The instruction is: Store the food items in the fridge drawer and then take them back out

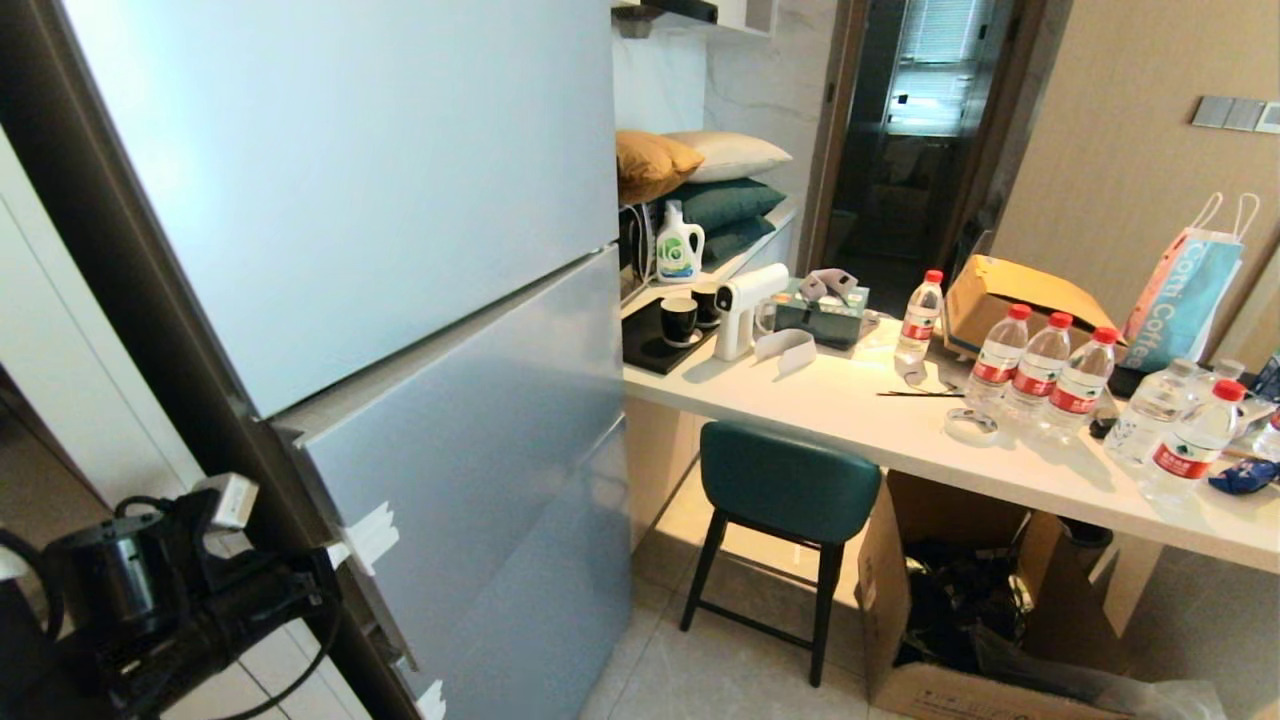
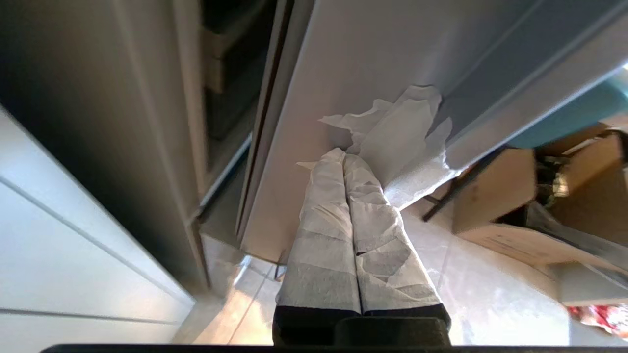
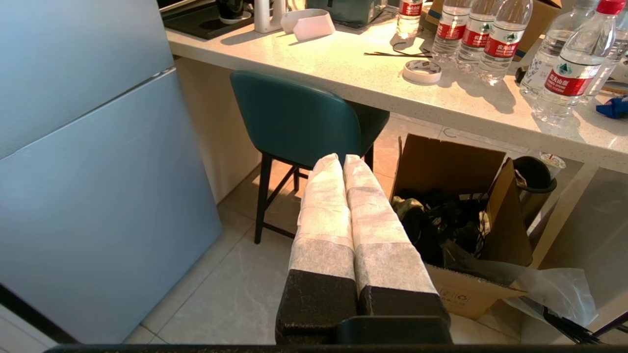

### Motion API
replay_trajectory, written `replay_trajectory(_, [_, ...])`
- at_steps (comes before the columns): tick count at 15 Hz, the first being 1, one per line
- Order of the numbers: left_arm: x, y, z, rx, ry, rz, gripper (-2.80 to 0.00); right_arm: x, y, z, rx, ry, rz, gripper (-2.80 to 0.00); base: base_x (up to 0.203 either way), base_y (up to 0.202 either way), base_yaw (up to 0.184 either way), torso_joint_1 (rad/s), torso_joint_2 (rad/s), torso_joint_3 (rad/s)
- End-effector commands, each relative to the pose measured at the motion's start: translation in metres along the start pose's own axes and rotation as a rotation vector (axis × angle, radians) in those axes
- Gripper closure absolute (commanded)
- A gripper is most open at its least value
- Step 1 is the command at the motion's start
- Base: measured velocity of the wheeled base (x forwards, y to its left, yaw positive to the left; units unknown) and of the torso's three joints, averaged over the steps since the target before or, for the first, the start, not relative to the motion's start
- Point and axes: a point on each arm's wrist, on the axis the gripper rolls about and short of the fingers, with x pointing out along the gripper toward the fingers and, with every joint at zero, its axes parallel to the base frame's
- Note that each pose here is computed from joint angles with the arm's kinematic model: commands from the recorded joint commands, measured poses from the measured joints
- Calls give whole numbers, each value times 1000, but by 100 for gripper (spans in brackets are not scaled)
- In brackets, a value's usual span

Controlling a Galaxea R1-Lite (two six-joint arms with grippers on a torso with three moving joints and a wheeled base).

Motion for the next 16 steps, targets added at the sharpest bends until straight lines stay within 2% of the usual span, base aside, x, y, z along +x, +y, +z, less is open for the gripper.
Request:
replay_trajectory(1, [-1, 1, -11, -8, 32, 2, 0, 0, 0, 0, -1, 1, 0, 0, 0, 0, 0, 0, 0, 0])
replay_trajectory(5, [-2, 1, -22, -19, 75, -26, 0, 0, 0, 0, 0, 1, 0, 0, 0, 0, 0, 0, 0, 0])
replay_trajectory(9, [0, -3, -22, -11, 74, -62, 0, 0, 0, 0, -1, 1, 0, 0, 0, 0, 0, 0, 0, 0])
replay_trajectory(16, [-3, -7, -23, -17, 87, -79, 0, 0, 0, 0, -1, 0, 0, 0, 0, 0, 0, 0, 0, 0])
